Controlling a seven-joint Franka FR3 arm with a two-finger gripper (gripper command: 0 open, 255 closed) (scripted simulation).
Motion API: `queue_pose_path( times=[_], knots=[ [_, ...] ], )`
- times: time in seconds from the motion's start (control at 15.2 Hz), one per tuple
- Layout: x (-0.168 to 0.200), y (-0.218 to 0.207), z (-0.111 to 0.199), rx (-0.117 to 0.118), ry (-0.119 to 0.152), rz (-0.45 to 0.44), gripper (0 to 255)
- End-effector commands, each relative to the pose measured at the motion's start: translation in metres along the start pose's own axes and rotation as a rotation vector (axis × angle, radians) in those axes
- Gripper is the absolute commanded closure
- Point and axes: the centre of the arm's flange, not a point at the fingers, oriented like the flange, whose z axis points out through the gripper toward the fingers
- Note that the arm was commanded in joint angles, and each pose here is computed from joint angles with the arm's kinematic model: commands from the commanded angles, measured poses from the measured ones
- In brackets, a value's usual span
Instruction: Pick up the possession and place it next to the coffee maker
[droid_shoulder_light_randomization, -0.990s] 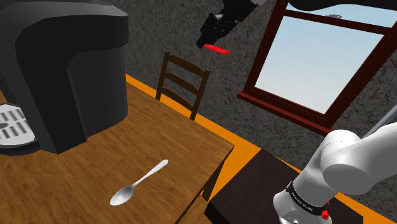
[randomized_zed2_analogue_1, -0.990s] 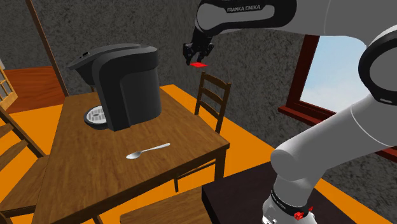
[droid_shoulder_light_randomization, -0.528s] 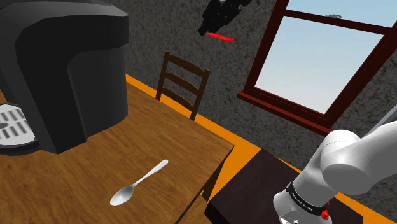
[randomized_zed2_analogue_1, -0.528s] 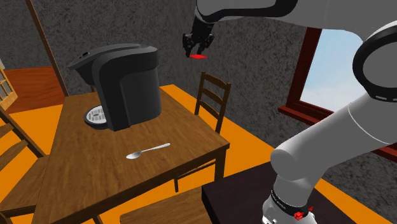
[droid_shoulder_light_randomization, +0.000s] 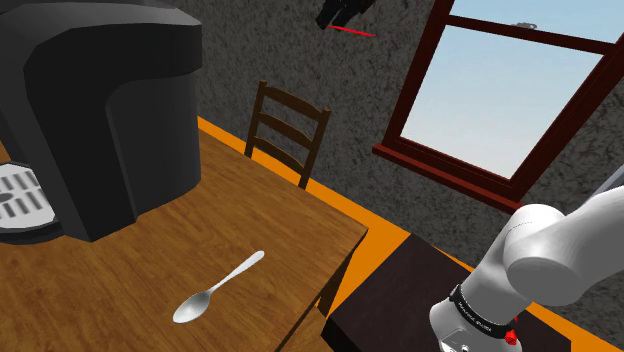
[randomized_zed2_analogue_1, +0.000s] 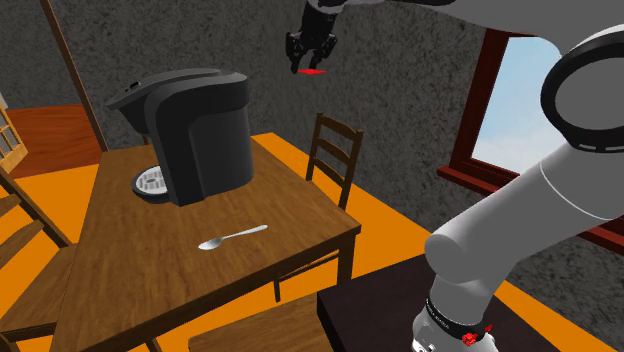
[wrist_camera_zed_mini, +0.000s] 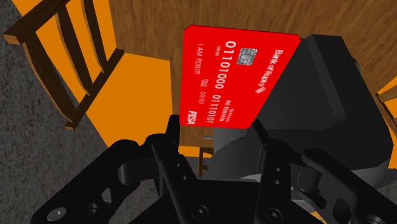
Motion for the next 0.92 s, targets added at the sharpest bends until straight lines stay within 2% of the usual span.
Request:
queue_pose_path(
  times=[0.0, 0.46, 0.86],
  knots=[
    [0.006, 0.000, -0.008, 0.000, 0.000, 0.000, 255],
    [0.026, 0.001, -0.039, 0.000, 0.000, 0.000, 255],
    [0.036, -0.078, -0.033, 0.000, 0.000, 0.000, 255]
  ],
)
